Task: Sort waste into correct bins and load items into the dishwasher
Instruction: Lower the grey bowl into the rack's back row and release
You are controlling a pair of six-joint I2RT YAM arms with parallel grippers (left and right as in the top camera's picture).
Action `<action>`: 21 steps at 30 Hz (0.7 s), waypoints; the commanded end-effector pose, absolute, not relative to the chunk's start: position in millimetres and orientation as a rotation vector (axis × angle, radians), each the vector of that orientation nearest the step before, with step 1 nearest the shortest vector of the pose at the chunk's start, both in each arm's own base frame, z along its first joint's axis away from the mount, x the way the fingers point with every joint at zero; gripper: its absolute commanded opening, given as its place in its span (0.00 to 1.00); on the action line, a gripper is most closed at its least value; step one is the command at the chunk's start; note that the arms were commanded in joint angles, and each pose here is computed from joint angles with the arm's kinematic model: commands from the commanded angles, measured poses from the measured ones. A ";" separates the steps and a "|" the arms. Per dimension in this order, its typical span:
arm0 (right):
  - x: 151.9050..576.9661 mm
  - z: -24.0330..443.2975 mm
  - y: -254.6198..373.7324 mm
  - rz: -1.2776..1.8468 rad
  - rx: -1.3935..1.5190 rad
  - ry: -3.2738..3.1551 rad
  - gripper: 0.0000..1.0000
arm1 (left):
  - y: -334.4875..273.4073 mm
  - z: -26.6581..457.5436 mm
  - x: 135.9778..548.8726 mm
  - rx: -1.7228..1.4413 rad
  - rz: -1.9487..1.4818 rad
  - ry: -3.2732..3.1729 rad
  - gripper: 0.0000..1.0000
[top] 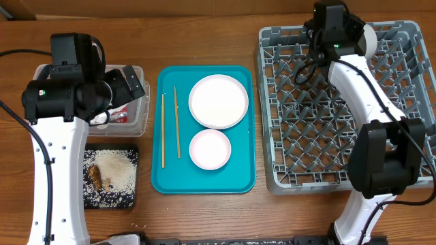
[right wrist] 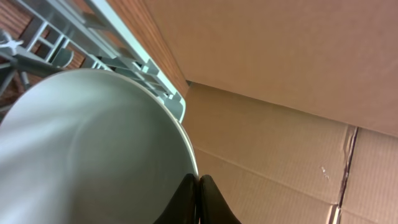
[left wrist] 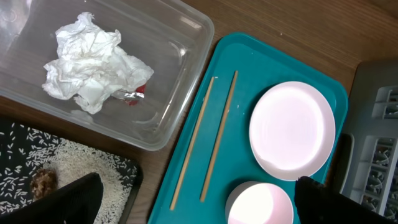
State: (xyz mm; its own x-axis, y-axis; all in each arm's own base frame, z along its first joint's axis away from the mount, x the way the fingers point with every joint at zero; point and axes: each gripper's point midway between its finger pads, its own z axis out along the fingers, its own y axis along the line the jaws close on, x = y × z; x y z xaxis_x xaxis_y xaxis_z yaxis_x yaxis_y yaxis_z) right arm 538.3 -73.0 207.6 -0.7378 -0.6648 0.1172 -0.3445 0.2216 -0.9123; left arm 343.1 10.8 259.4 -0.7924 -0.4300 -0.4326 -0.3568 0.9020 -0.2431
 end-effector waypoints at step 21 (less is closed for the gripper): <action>547.2 178.0 -2.7 -1.393 -1.019 2.150 0.46 | 10.3 265.3 344.5 -0.570 -0.208 2.558 1.00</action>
